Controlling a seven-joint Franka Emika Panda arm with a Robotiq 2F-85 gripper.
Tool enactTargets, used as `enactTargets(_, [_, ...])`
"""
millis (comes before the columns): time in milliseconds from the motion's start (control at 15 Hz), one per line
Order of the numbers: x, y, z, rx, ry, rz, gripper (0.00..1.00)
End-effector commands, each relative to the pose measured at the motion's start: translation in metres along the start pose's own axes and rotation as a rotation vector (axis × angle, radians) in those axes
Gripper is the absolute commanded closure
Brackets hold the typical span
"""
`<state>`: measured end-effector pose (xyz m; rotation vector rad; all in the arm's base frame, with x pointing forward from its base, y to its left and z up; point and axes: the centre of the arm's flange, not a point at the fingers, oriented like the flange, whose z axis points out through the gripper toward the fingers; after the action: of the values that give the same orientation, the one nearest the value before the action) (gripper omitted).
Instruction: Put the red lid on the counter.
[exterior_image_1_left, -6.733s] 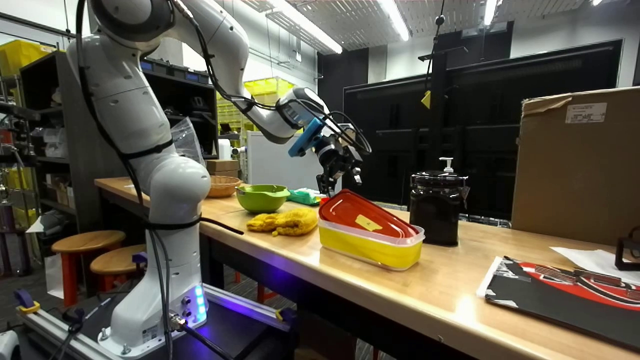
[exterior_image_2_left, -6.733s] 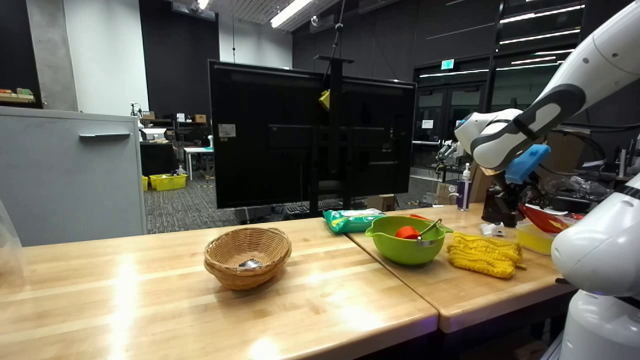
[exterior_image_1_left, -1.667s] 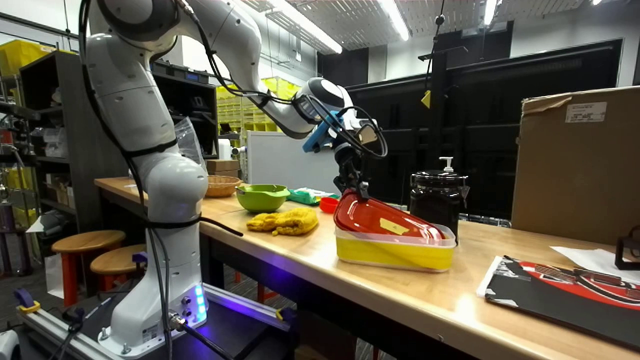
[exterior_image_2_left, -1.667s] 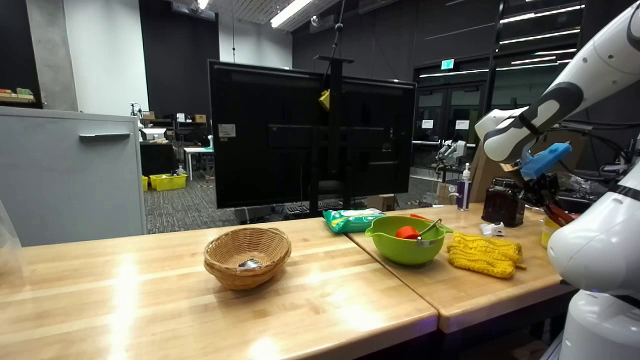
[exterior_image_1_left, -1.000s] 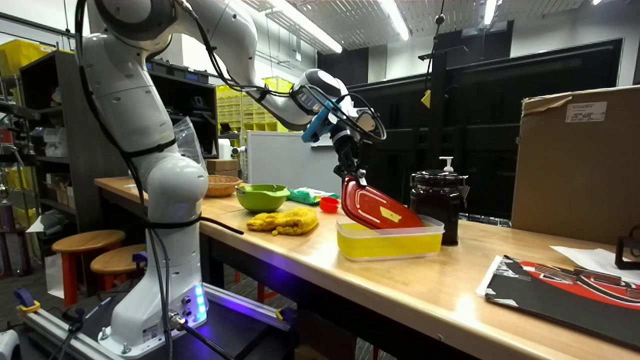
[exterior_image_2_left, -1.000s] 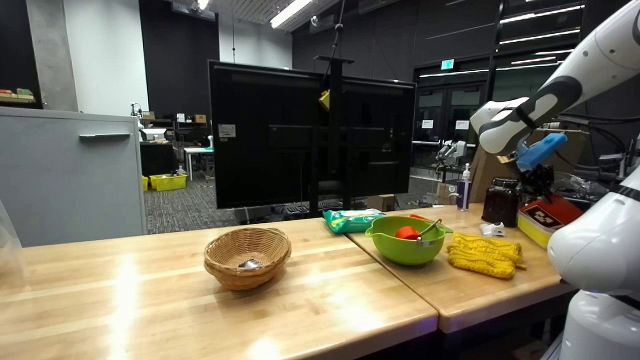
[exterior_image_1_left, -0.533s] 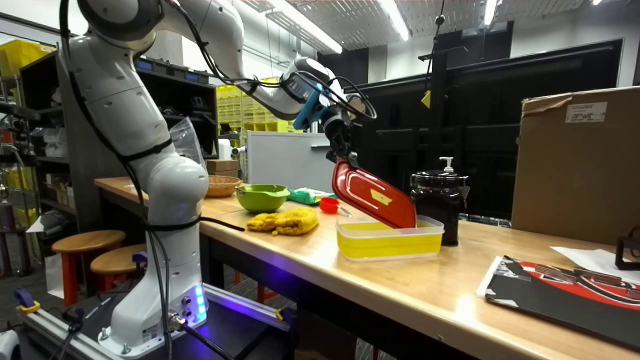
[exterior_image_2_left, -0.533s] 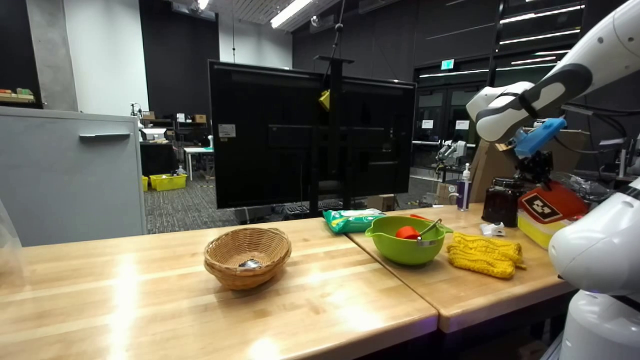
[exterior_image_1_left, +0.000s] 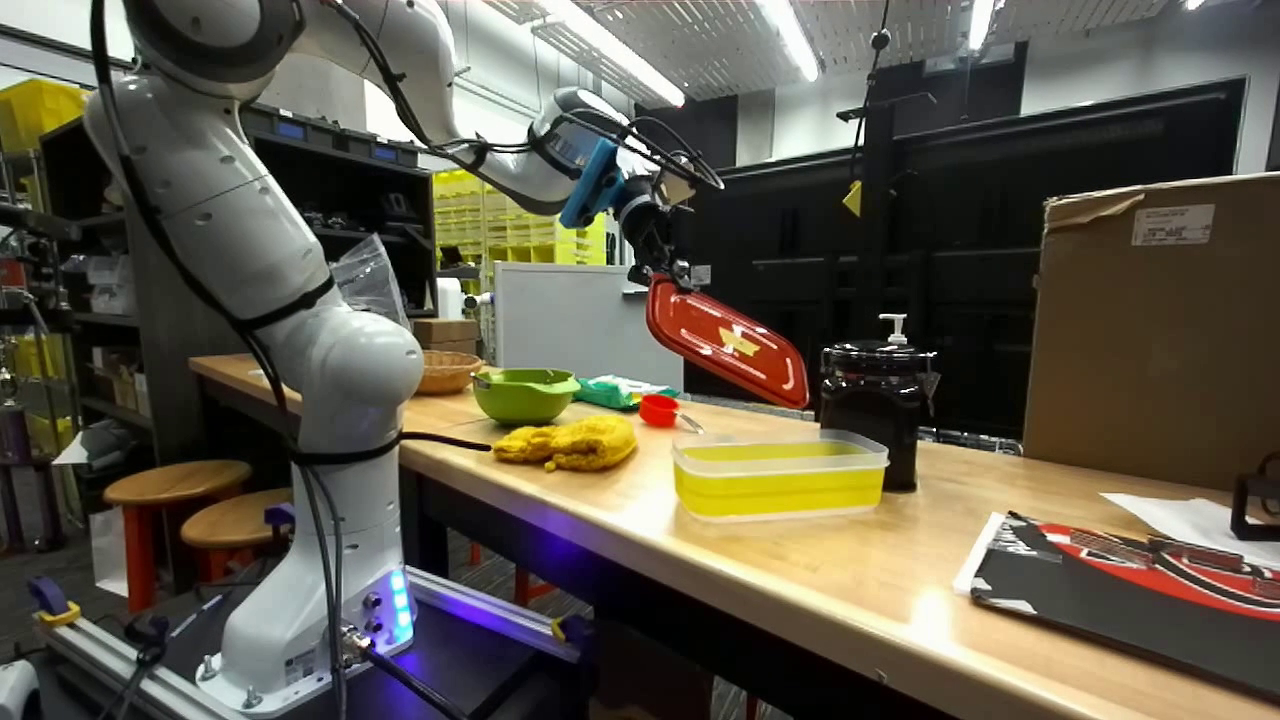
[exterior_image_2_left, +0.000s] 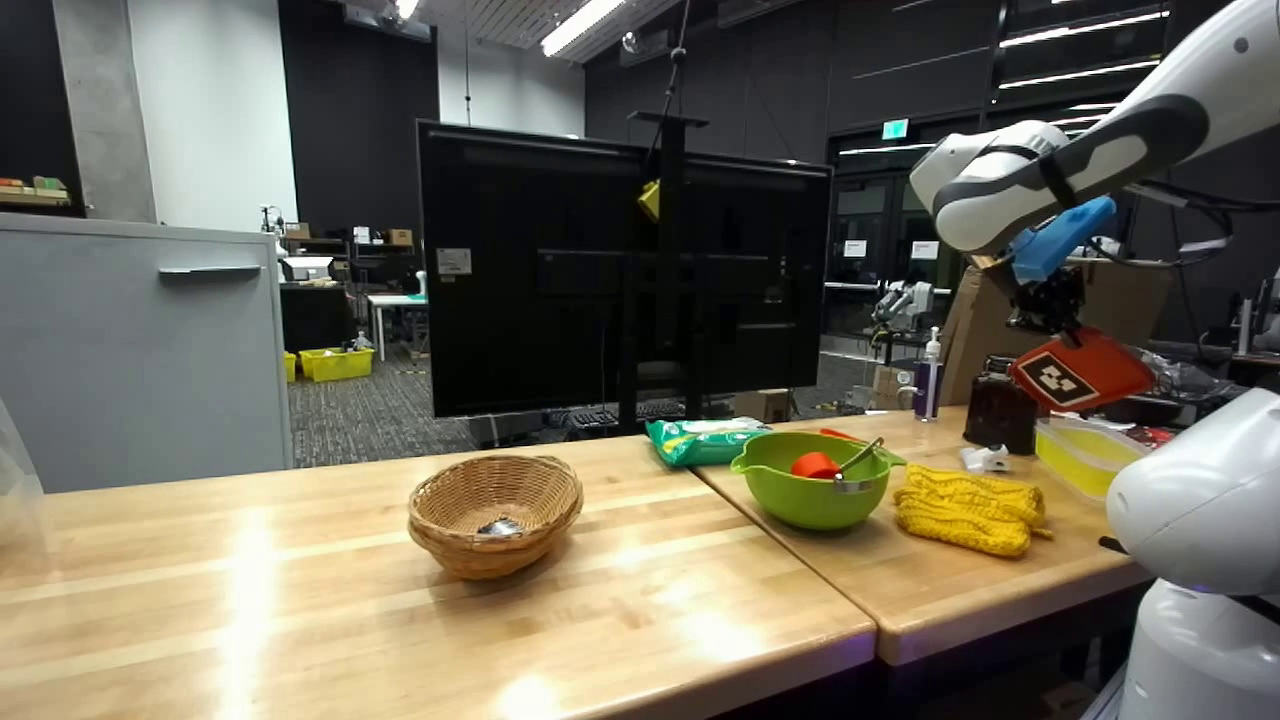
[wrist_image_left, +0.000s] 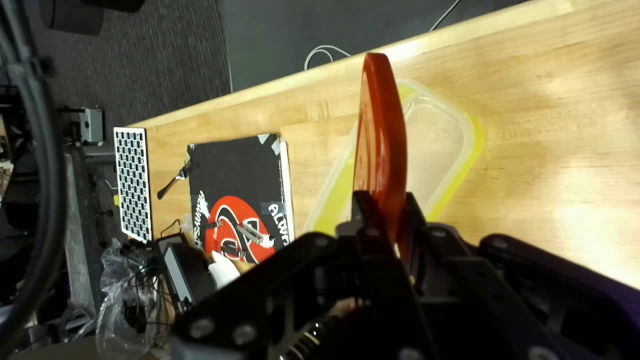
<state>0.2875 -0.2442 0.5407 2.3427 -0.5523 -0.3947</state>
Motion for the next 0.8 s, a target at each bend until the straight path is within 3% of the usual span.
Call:
enactTargets(0, [-0.003,-0.016,-0.039,-0.008,0.063,-0.053,0.97])
enactTargets(400, [0.012,-0.051,-0.076,-0.045,0.152,-0.152,0.97])
enactTargets(733, [0.037,-0.059,-0.075,-0.107,0.165,-0.201,0.97])
